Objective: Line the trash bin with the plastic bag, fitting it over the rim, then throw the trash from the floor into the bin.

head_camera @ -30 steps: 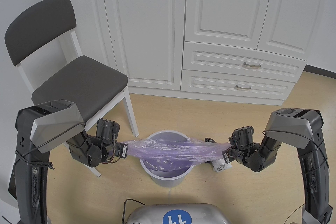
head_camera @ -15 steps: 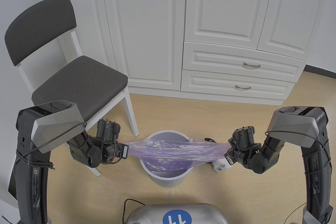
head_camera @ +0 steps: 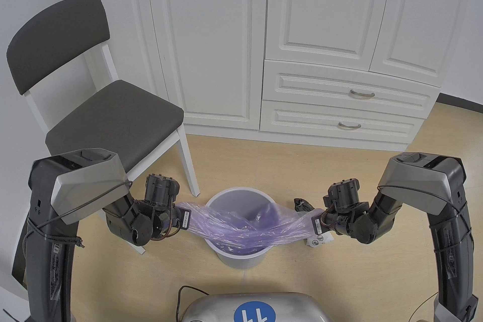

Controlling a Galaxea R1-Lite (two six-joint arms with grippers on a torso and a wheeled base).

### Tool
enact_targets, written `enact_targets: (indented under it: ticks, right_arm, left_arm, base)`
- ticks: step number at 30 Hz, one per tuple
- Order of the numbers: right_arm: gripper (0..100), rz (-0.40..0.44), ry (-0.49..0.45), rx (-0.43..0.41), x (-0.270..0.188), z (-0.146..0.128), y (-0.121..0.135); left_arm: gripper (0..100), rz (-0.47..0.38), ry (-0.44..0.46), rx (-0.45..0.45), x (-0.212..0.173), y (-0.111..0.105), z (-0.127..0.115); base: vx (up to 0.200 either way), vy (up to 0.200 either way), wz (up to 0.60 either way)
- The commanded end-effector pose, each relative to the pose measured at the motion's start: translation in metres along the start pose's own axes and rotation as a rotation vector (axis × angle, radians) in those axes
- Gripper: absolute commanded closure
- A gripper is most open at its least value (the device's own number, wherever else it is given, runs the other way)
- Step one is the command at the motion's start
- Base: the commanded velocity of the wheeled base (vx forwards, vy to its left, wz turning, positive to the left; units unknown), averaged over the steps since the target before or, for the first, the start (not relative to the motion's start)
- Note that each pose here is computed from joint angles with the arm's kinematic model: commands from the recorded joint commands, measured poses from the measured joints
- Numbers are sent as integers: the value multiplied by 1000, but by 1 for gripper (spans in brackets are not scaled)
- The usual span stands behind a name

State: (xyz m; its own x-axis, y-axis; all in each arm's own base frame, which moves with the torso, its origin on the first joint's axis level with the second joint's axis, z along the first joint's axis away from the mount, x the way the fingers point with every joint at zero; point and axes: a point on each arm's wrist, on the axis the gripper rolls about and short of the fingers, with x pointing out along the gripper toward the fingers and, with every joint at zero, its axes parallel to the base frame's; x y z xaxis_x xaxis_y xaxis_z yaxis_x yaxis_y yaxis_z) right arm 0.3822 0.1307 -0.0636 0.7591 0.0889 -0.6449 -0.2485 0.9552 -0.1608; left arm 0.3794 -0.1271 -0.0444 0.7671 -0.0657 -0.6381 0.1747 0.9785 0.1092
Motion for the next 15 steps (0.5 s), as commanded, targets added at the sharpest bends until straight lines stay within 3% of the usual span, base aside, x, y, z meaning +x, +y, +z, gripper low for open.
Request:
enact_targets:
  ticks: [1, 4, 9, 15]
  right_arm:
    - [100, 29, 15, 85, 12, 11, 8]
    - [100, 46, 54, 125, 14, 13, 8]
    - [100, 53, 105, 121, 5, 13, 3]
    - [100, 96, 224, -68, -27, 0, -19]
  left_arm:
    - [100, -21, -3, 20, 5, -17, -10]
    - [100, -20, 1, 31, 6, -23, -13]
    - [100, -20, 31, 51, 4, -23, -19]
    - [100, -26, 101, 153, -14, -12, -27]
  base:
    - [0, 0, 0]
    - [0, 0, 0]
    - [0, 0, 0]
    - [0, 0, 0]
